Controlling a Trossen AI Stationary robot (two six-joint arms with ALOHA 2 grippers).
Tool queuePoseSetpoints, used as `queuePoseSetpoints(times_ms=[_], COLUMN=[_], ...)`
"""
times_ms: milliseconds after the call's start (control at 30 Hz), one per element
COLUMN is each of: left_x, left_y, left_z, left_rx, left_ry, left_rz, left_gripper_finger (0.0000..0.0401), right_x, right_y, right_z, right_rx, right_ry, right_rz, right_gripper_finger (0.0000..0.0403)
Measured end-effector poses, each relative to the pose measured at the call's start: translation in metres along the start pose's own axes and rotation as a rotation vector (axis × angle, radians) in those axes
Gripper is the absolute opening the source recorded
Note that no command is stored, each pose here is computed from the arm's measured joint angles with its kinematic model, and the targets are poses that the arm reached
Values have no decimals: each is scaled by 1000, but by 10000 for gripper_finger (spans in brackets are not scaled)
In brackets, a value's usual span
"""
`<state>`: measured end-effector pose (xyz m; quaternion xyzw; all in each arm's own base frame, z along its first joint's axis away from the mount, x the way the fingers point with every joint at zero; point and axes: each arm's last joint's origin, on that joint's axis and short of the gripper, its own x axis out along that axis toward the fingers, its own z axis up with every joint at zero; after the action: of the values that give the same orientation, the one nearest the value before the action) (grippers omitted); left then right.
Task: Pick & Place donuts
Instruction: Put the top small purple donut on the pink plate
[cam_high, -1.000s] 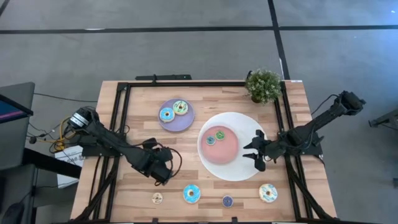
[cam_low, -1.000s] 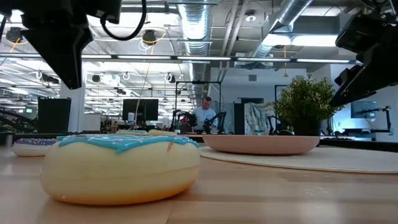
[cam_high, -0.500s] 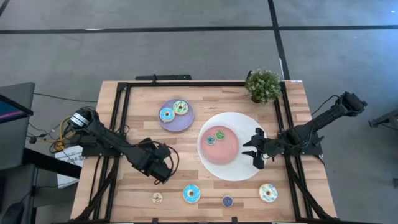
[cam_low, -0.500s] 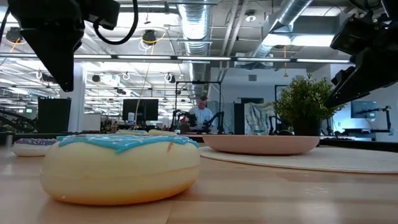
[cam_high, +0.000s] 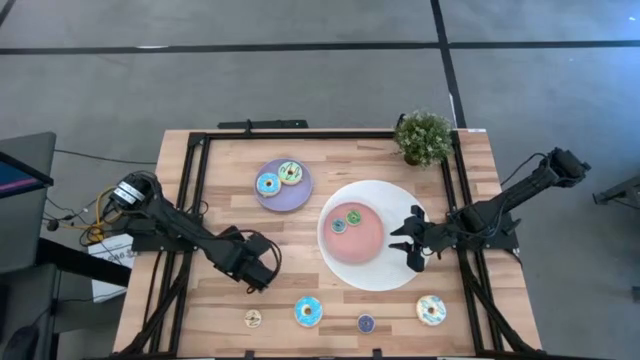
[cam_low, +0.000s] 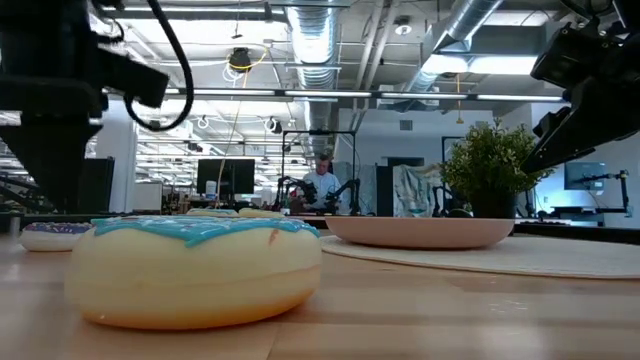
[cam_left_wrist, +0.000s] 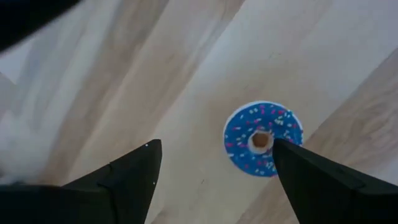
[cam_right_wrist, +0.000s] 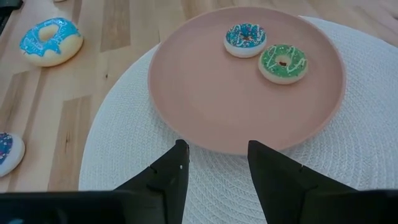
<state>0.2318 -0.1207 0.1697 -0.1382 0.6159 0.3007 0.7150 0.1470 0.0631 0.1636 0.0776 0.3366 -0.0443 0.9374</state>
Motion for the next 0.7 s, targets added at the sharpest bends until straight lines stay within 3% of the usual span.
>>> queuePoseSetpoints(times_ms=[300, 700], left_x=[14, 6], left_y=[-2, 8], left_z=[8, 9], left_rx=[-29, -20], left_ry=[22, 36], left_rz=[-108, -102], left_gripper_finger=[300, 300], right_x=[0, 0], right_y=[0, 0], right_z=[0, 0], right_rx=[7, 9], right_ry=[-3, 0], right_rz=[1, -1], right_gripper_finger=[154, 154])
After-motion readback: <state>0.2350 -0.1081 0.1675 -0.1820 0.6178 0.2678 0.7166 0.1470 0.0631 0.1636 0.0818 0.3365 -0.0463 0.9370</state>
